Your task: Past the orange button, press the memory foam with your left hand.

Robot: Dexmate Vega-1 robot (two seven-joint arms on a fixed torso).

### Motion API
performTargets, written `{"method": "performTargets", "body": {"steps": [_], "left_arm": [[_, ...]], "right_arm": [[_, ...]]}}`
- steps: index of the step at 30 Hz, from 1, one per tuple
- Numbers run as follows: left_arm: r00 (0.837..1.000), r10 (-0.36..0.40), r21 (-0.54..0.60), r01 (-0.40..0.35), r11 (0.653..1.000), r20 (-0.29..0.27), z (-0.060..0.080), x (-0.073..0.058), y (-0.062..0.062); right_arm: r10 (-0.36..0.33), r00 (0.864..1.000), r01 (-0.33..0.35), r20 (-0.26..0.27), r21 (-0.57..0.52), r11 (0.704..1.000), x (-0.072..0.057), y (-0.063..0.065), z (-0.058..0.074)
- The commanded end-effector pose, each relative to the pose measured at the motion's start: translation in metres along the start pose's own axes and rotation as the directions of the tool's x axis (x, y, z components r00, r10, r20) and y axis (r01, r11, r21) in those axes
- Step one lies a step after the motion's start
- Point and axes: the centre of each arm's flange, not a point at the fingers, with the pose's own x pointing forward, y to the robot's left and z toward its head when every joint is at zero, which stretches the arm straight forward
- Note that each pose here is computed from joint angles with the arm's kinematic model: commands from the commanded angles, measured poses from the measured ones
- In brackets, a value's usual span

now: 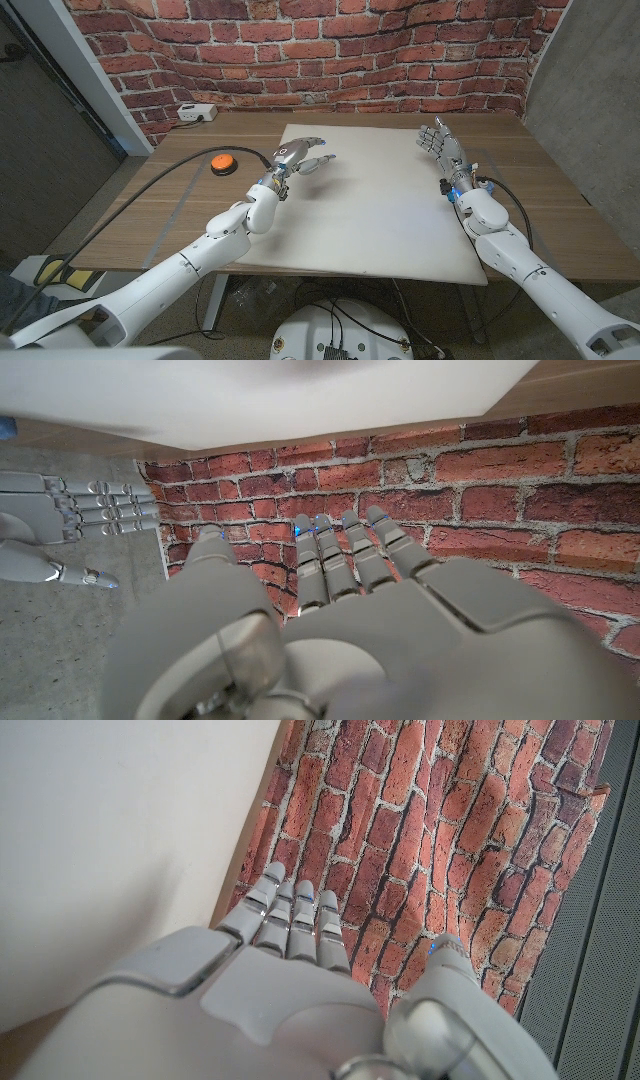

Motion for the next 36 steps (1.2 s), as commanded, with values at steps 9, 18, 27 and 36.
{"method": "performTargets", "body": {"steps": [9, 18, 27, 36], "left_arm": [[0.992, 0.124, -0.149, -0.126, 0.981, -0.027, -0.013, -0.001, 0.018], [0.985, 0.165, -0.204, -0.173, 0.964, -0.055, -0.018, -0.005, 0.025], [0.982, 0.174, -0.359, -0.19, 0.914, -0.077, -0.031, -0.011, 0.032], [0.983, 0.16, -0.57, -0.18, 0.802, -0.084, -0.046, -0.014, 0.037]], "right_arm": [[-0.011, 1.0, 0.011, 0.006, -0.004, 1.0, 0.002, -0.001, 0.002], [-0.01, 1.0, 0.01, 0.01, -0.002, 1.0, 0.001, -0.003, 0.001], [-0.006, 1.0, 0.006, 0.012, 0.0, 1.0, 0.003, -0.002, 0.001], [-0.001, 1.0, 0.001, 0.014, -0.013, 1.0, -0.001, -0.004, 0.005]]}}
